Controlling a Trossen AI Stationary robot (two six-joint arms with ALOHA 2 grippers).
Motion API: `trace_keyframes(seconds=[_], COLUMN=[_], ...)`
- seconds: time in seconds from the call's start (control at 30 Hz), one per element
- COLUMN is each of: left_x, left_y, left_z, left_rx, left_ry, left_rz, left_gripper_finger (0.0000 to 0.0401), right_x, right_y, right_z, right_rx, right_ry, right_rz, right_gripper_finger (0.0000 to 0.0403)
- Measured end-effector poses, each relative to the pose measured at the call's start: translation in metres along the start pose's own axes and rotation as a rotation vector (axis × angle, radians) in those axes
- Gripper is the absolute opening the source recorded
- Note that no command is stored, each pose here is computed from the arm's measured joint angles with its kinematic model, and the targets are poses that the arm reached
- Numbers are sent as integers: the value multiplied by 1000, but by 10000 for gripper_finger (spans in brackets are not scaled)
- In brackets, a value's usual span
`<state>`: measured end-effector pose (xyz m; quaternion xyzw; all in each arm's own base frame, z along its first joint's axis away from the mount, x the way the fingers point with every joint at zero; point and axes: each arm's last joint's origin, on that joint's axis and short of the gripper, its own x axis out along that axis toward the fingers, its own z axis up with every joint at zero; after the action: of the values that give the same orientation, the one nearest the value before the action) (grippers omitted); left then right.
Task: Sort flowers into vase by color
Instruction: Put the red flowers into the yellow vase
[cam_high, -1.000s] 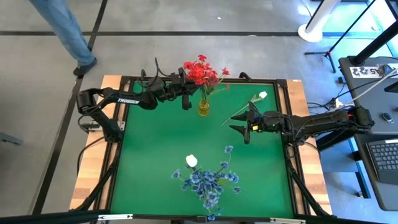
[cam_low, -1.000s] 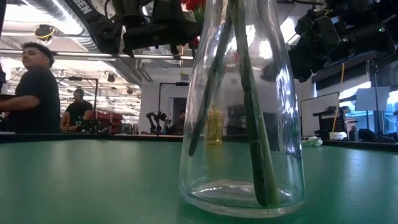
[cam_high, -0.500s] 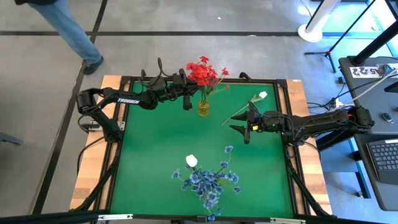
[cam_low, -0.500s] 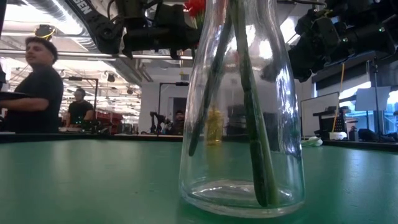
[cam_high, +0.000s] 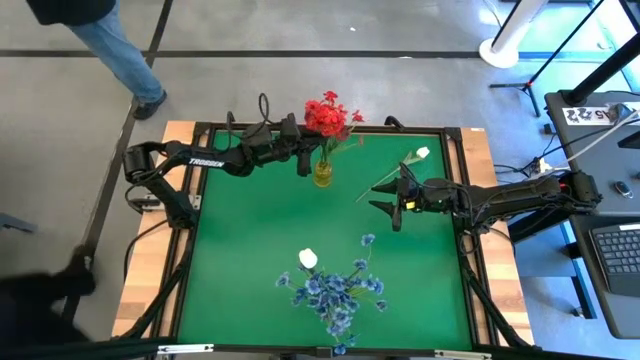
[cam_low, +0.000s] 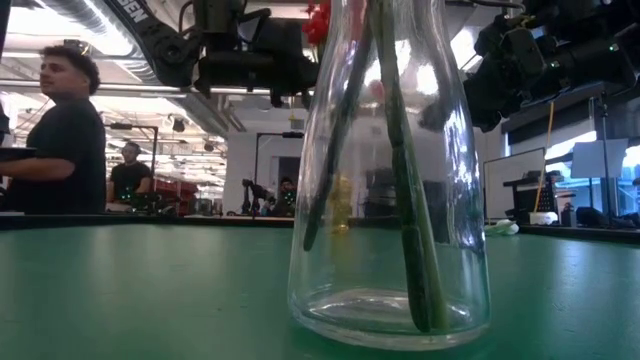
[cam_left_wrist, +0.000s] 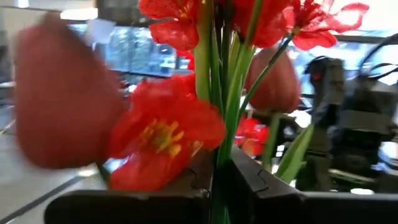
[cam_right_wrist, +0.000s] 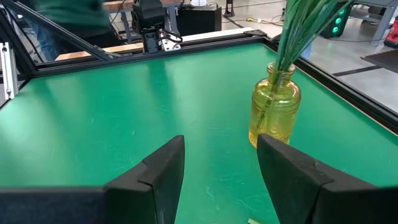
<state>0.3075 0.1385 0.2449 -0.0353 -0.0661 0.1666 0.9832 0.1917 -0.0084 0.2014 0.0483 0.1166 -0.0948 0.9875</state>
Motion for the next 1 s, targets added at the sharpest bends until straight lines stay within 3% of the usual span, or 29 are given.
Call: trace_keyframes(seconds=[0.23, 0.73, 1.0], left_x=[0, -4, -16], left_y=[2, 2, -7], left_z=[-3, -14, 2], left_rx=[2, -10, -10], left_ry=[30, 198, 248], left_rz=[64, 68, 53], left_gripper_finger=[56, 213, 247], right_x=[0, 0, 0], right_y=[0, -1, -1], right_z=[0, 0, 0], right_rx=[0, 9, 11], right_ry=[0, -4, -3], right_rz=[0, -35, -36], right_gripper_finger=[199, 199, 199])
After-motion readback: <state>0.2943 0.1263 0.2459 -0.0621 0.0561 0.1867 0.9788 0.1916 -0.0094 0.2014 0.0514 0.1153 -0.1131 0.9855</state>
